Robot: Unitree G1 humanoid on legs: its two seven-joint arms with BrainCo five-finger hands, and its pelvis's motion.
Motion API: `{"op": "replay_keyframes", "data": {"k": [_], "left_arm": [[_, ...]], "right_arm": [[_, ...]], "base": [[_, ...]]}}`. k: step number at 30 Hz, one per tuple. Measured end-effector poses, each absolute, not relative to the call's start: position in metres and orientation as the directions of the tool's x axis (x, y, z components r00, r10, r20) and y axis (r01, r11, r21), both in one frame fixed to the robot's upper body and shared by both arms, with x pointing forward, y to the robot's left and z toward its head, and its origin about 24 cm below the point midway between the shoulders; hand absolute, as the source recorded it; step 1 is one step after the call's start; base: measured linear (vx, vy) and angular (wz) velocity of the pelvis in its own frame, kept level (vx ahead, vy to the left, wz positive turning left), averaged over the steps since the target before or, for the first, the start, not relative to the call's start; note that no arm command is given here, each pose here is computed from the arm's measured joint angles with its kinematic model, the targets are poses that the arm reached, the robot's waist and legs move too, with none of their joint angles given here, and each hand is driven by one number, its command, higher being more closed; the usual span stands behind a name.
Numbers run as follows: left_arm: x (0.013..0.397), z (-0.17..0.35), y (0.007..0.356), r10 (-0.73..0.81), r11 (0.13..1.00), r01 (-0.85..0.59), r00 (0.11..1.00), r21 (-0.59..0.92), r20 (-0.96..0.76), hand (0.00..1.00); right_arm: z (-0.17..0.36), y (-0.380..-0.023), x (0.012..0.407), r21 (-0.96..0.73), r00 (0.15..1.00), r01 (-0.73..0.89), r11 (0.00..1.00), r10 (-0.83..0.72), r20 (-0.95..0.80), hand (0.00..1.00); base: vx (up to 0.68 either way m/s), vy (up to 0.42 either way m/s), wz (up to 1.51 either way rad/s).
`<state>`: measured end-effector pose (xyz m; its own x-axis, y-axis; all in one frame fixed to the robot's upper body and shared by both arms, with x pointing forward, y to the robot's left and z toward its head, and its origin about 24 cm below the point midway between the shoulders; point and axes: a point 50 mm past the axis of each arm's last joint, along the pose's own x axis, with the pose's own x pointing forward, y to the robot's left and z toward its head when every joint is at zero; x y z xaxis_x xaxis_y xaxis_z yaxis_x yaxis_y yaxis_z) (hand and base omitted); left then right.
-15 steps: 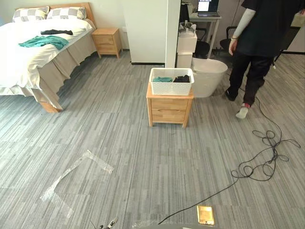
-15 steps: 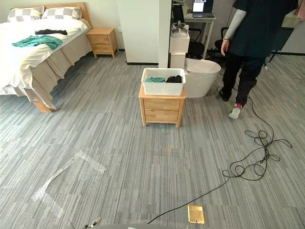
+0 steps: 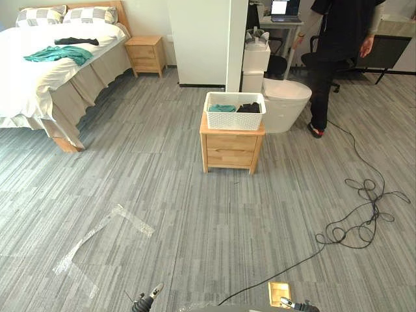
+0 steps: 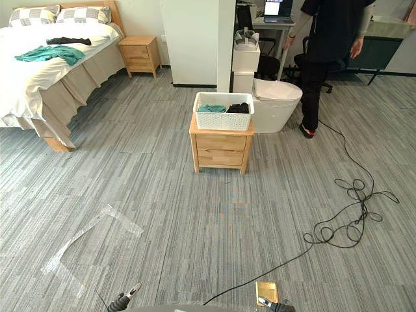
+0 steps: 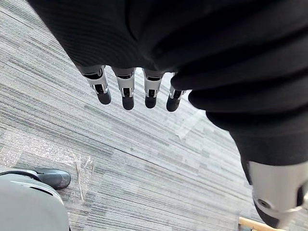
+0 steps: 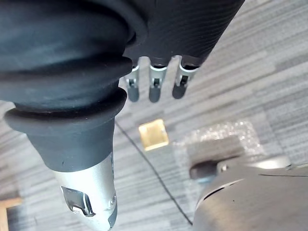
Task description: Pick up the laundry basket with both hands and put the clothes into the washing machine.
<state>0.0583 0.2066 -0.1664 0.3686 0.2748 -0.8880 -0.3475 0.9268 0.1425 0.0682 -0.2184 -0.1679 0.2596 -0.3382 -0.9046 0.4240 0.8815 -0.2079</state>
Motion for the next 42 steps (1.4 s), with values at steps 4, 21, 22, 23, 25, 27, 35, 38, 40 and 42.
{"op": "replay_keyframes", "data": {"k": [4, 21, 22, 23, 25, 27, 35, 38, 40, 42], "left_arm": [[0.058, -0.166, 0.206, 0.266, 0.930, -0.342, 0.371, 0.136, -0.890, 0.00], [0.066, -0.165, 0.206, 0.253, 0.943, -0.306, 0.397, 0.133, -0.882, 0.00], [0.068, -0.165, 0.205, 0.253, 0.942, -0.308, 0.401, 0.130, -0.880, 0.00], [0.071, -0.165, 0.205, 0.252, 0.942, -0.312, 0.408, 0.125, -0.878, 0.00], [0.077, -0.163, 0.207, 0.256, 0.942, -0.311, 0.425, 0.125, -0.868, 0.00], [0.086, -0.160, 0.210, 0.264, 0.943, -0.308, 0.451, 0.129, -0.853, 0.00], [0.111, -0.154, 0.207, 0.230, 0.963, -0.241, 0.506, 0.120, -0.831, 0.00], [0.124, -0.153, 0.198, 0.182, 0.979, -0.177, 0.532, 0.101, -0.827, 0.00], [0.115, -0.157, 0.188, 0.154, 0.982, -0.177, 0.509, 0.072, -0.847, 0.00], [0.116, -0.157, 0.188, 0.162, 0.976, -0.208, 0.500, 0.064, -0.850, 0.00]], "right_arm": [[-0.168, -0.218, 0.068, -0.207, 0.259, 0.426, 0.881, -0.338, -0.905, 0.00], [-0.166, -0.213, 0.088, -0.172, 0.297, 0.439, 0.882, -0.323, -0.898, 0.00], [-0.165, -0.213, 0.091, -0.167, 0.303, 0.448, 0.879, -0.324, -0.896, 0.00], [-0.165, -0.215, 0.091, -0.165, 0.298, 0.467, 0.869, -0.330, -0.895, 0.00], [-0.164, -0.217, 0.089, -0.158, 0.288, 0.512, 0.844, -0.342, -0.894, 0.00], [-0.162, -0.223, 0.083, -0.168, 0.295, 0.534, 0.829, -0.369, -0.881, 0.00], [-0.170, -0.214, 0.055, -0.156, 0.196, 0.624, 0.765, -0.347, -0.917, 0.00], [-0.176, -0.204, 0.035, -0.159, 0.093, 0.669, 0.726, -0.294, -0.951, 0.00], [-0.174, -0.214, 0.031, -0.175, 0.078, 0.689, 0.704, -0.313, -0.947, 0.00], [-0.172, -0.221, 0.040, -0.177, 0.098, 0.690, 0.702, -0.333, -0.938, 0.00]], "base": [[-0.01, -0.004, 0.00], [-0.02, -0.003, -0.08], [-0.05, 0.016, -0.13], [-0.04, 0.038, 0.08], [-0.07, 0.050, 0.35], [-0.09, 0.072, 0.78], [0.22, 0.002, 0.31], [0.54, -0.218, 0.30], [0.68, -0.266, 0.51], [0.71, -0.260, -0.02]]}}
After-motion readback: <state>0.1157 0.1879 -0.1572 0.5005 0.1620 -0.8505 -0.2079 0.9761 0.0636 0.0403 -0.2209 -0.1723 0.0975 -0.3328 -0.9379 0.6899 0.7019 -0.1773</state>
